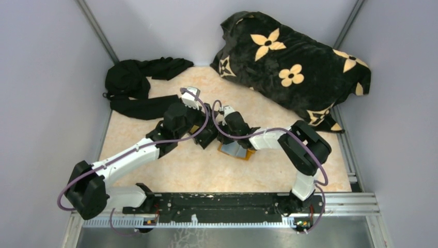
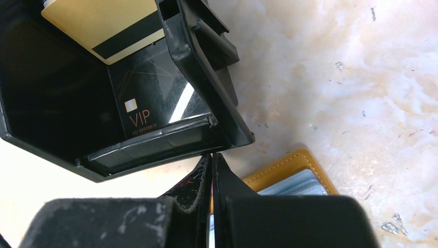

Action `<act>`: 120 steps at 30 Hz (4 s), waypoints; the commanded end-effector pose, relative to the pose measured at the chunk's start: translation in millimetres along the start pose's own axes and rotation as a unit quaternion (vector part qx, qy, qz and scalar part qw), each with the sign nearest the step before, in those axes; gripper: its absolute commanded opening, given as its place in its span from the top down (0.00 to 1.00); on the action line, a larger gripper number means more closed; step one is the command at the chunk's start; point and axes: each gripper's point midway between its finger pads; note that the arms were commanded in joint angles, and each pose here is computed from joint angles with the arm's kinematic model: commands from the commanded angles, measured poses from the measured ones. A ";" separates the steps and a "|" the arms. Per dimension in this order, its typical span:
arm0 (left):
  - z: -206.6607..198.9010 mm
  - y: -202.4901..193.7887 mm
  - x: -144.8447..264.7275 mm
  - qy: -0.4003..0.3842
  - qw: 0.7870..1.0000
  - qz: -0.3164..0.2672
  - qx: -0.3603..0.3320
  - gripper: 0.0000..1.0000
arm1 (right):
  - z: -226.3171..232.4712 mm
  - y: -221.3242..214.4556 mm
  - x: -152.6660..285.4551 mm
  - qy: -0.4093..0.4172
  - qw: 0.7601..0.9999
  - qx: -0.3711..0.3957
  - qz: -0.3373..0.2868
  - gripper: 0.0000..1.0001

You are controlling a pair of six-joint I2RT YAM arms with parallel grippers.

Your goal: Take the credit cards out of the card holder

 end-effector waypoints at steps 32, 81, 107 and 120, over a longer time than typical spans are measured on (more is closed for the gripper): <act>-14.2 -26.8 11.9 -0.036 0.996 -0.010 0.087 0.01 | -68.1 -66.2 92.4 -0.174 0.978 -0.113 -0.031 1.00; -16.1 -59.4 33.7 -0.055 0.993 0.020 0.103 0.01 | -28.8 20.0 65.0 -0.142 0.988 -0.024 -0.051 1.00; -13.7 -82.3 6.3 -0.019 0.994 0.057 0.087 0.01 | -26.8 47.9 76.3 -0.067 0.995 -0.011 -0.076 0.59; 42.5 -56.0 42.4 0.119 0.988 -0.013 0.101 0.04 | -6.6 15.2 41.0 -0.129 0.988 0.086 -0.018 0.48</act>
Point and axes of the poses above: each gripper's point midway between its finger pads, its own x axis back along the fingers, its own z axis along the line the jaws close on, y = z × x, and after that the axes turned 2 degrees about -x, right-handed
